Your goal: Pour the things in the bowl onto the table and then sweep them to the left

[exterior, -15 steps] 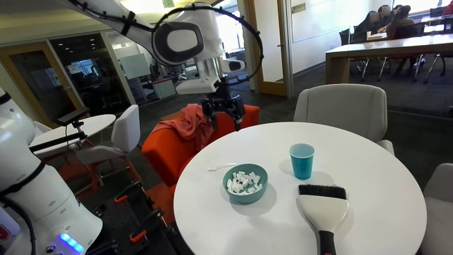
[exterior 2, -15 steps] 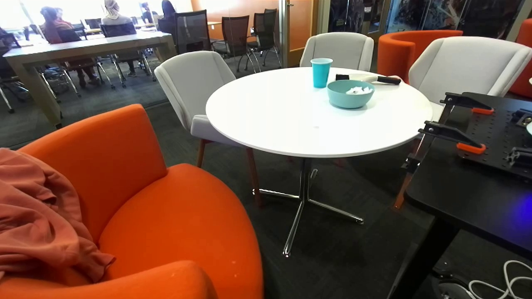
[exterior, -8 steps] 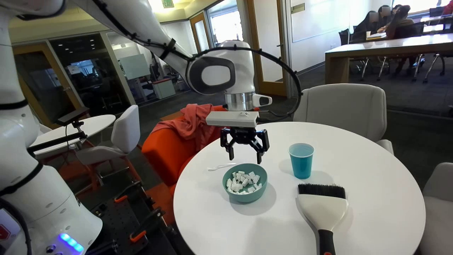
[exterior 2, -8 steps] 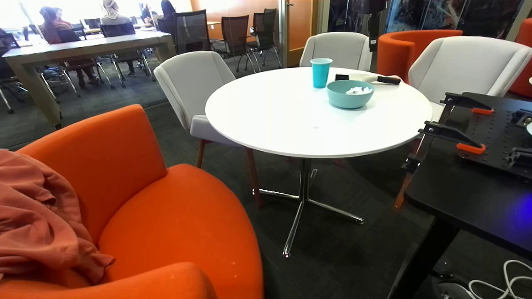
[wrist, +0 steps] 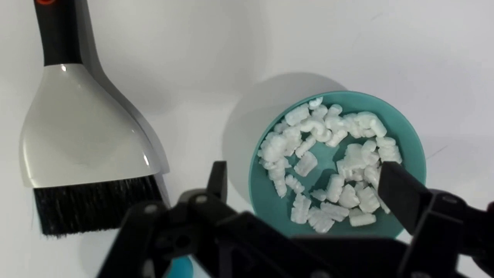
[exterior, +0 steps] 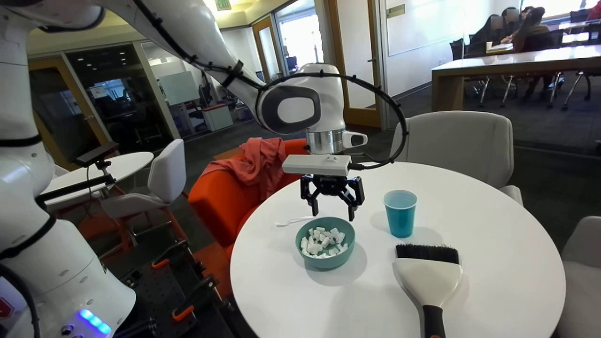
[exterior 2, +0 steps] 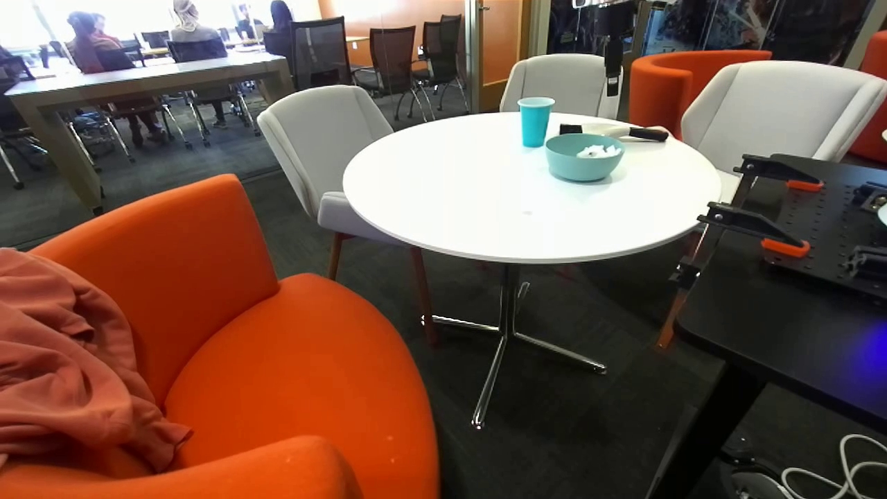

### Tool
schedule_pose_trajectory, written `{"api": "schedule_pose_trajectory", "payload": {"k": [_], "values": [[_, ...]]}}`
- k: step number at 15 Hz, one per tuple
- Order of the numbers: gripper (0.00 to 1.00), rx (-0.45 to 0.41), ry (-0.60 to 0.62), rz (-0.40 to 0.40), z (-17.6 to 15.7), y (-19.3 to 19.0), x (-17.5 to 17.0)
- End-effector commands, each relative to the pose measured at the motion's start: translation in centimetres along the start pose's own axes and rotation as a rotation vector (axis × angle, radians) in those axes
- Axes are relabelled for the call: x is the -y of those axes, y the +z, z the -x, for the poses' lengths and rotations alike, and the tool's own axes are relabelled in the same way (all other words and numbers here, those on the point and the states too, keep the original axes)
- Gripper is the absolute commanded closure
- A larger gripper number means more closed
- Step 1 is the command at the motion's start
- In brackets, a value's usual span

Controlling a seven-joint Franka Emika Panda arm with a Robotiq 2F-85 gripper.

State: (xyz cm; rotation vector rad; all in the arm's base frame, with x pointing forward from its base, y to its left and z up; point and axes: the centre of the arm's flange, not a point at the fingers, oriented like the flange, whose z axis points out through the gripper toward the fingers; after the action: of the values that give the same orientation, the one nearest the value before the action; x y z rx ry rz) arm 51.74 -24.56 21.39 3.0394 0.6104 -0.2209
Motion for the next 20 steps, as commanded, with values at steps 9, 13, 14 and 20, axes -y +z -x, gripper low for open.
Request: {"api": "schedule_pose_trajectory", "payload": {"k": [9,13,14,20], "values": [[0.0,-0.206,0.031,-0.035,-4.8,9.5,-5.1],[0.34,-0.211,0.031,-0.049,-5.9,10.9,-5.8],[0.41,-0.214,0.029,-0.052,-6.1,11.2,-5.8],[0.88,-0.213,0.018,-0.065,-7.0,12.0,-5.5]]}}
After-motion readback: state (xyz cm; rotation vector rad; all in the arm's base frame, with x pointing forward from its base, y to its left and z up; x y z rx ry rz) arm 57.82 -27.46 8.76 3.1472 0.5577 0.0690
